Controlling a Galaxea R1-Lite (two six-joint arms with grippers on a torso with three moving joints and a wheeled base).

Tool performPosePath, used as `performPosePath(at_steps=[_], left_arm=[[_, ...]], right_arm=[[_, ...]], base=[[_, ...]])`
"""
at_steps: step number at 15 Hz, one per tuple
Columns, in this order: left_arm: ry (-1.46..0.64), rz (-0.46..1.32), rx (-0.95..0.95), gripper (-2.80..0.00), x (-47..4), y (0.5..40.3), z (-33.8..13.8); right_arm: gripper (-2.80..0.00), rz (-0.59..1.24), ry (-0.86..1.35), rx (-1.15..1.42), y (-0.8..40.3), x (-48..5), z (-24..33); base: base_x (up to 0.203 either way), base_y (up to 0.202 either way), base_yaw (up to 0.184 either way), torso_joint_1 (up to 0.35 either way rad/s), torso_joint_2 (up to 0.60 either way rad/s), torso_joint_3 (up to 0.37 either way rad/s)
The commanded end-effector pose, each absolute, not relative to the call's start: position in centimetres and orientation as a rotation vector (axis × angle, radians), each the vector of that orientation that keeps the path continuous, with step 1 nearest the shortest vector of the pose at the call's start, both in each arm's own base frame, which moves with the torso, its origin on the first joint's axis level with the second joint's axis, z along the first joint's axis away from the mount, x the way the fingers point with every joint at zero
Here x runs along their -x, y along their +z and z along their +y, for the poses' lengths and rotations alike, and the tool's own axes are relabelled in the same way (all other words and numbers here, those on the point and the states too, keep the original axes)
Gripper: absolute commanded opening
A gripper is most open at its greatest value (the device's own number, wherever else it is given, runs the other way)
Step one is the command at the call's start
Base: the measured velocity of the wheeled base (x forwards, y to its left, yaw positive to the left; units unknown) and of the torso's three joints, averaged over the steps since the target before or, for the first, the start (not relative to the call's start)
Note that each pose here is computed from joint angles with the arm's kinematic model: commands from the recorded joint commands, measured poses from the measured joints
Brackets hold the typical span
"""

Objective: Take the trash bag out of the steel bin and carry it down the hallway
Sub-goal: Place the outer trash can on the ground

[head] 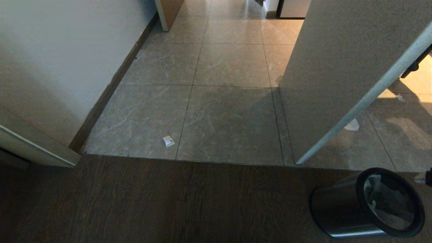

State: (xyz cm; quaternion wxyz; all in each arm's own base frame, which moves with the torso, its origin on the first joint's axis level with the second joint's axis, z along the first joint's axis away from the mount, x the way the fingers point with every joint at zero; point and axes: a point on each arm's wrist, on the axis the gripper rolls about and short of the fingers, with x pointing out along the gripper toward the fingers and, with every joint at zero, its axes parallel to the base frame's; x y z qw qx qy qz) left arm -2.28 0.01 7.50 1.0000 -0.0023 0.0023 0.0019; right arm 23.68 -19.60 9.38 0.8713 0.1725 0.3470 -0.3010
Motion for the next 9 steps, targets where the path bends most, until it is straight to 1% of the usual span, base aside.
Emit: performPosePath(at_steps=[1,3,6,9], left_arm=[[0.005,0.005,0.005,-2.8,2.3,7.5,0.0],[0.004,0.005,0.005,-2.8,2.3,7.5,0.0],[0.004,0.005,0.005,-2.8,2.3,7.5,0.0],[0.004,0.005,0.005,-2.8,2.3,7.5,0.0]], right_arm=[[0.0,0.717,-0.6,-0.376,5.3,-25.5,-21.4],[0.0,0.727,-0.574,-0.385,3.7,-26.1,-21.7],[0.0,0.74,-0.507,-0.411,2.8,-26.5,-21.5],[0.0,0.709,-0.46,-0.417,4.2,-26.2,-21.1]], base=[[0.0,0.0,0.0,0.0,0.0,0.0],[0.0,0.0,0.0,0.0,0.0,0.0],[0.0,0.0,0.0,0.0,0.0,0.0],[0.0,0.0,0.0,0.0,0.0,0.0]])
